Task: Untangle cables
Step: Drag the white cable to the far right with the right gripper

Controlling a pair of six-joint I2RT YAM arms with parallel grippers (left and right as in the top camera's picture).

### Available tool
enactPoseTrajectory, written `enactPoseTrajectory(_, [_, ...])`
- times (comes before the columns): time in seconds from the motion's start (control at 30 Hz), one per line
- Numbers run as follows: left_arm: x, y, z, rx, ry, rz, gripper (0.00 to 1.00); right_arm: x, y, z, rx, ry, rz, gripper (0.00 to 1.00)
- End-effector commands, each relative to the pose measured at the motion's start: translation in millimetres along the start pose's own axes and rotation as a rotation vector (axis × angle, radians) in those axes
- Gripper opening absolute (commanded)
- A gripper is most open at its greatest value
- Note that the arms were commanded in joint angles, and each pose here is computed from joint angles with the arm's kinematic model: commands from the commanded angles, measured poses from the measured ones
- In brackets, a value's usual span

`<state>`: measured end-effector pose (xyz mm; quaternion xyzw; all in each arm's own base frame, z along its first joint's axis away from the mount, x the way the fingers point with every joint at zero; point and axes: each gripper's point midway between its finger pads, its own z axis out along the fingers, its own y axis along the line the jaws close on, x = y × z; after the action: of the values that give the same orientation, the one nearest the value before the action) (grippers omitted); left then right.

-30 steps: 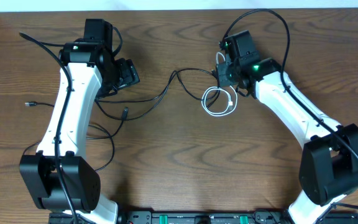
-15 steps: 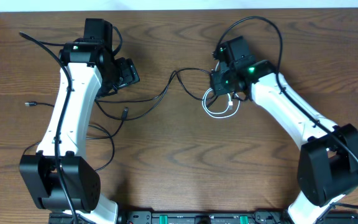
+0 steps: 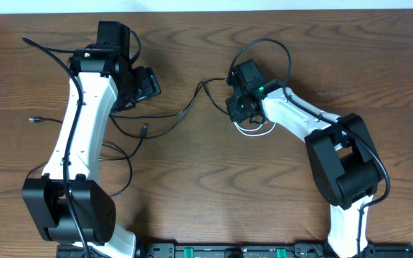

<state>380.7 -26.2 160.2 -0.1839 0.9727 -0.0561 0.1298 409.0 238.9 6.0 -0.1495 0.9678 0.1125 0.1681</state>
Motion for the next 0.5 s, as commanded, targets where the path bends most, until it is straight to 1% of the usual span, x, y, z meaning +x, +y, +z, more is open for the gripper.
enactPoseTrajectory(0.0, [3.8,1.7,6.3,-0.009,0.024,0.019,0.82,3.8,-10.6,-0.4,0.014,0.018,0.086,0.31])
enactPoseTrajectory(0.13, [3.7,1.5,6.3,-0.009,0.023,0.019,0.82,4.5,-15.0,-0.8,0.019,0.023,0.127,0.22])
enactPoseTrajectory(0.27, [2.1,0.8,6.4,-0.006,0.017,0.02,0.82,4.1,-15.3,-0.8,0.019,0.021,0.127,0.08])
enactPoseTrajectory(0.3, [2.3,0.8,6.3,-0.006,0.017,0.02,0.82,1.0,-14.6,-1.6,0.015,0.01,0.126,0.01])
enactPoseTrajectory(0.4, [2.4,1.0,6.3,-0.007,0.018,0.019,0.82,-16.8,-6.0,-16.4,-0.024,-0.044,0.116,0.01])
enactPoseTrajectory(0.47, [3.3,1.3,6.3,-0.008,0.021,0.019,0.82,-39.8,5.3,-48.3,-0.079,-0.121,0.107,0.01])
